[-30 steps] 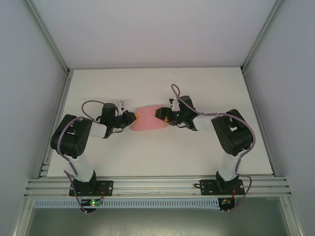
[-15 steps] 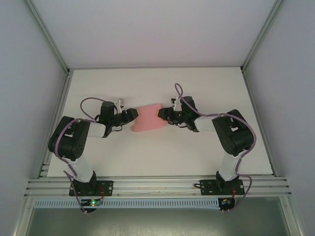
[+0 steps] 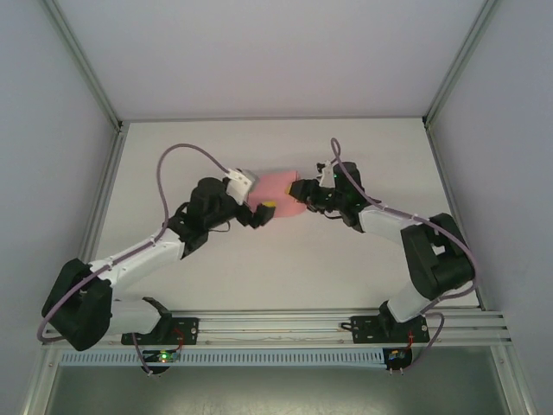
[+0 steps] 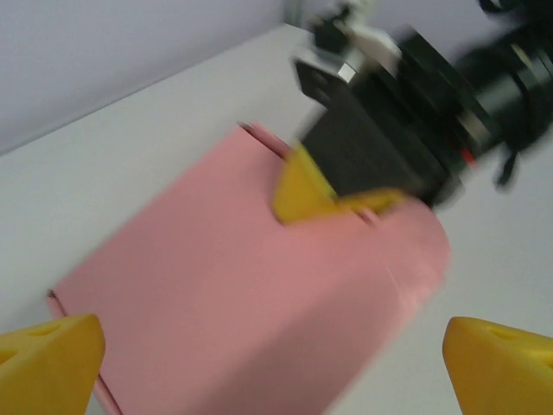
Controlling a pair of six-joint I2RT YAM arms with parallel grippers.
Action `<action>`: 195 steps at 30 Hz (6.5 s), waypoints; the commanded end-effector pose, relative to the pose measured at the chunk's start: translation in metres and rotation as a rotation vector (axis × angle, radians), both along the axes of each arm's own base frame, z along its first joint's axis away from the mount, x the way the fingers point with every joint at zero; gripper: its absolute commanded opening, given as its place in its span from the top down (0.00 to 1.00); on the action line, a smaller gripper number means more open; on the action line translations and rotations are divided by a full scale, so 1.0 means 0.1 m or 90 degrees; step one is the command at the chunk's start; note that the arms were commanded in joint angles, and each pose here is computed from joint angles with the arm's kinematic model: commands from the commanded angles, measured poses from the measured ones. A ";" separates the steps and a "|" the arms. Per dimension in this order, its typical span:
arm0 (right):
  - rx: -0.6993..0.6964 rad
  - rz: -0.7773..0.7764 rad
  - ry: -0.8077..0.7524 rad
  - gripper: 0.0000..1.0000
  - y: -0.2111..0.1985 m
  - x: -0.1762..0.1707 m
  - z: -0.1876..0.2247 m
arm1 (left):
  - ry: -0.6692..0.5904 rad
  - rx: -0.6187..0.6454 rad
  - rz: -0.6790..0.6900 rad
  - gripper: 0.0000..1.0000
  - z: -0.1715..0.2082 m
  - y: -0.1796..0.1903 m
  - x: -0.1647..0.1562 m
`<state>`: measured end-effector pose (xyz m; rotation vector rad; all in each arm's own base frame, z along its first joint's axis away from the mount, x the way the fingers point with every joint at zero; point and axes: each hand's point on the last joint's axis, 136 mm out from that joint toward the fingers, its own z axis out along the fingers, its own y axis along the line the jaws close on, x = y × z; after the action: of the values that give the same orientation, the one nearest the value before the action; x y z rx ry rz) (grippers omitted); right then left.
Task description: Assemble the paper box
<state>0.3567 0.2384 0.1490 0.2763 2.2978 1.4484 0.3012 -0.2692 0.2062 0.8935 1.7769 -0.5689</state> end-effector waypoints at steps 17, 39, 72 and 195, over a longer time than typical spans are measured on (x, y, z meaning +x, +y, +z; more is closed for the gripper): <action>0.108 -0.032 0.168 0.61 -0.27 -0.23 0.31 | -0.307 0.303 -0.017 0.00 -0.09 -0.06 0.11; 0.189 0.034 0.265 0.60 -0.02 -0.34 0.23 | -0.325 0.304 -0.026 0.42 -0.07 -0.26 0.27; -0.121 -0.167 -0.064 0.01 -1.01 -0.60 0.79 | -0.115 0.386 -0.154 0.63 -0.33 -0.10 -0.04; -0.198 0.128 -0.048 1.00 0.21 -0.30 -0.04 | 0.379 0.443 -0.272 0.46 -1.36 0.03 0.25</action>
<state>0.3422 0.2362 0.1426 0.0139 2.5489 1.0268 0.3291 -0.2588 0.0933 1.7148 2.3683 -0.5064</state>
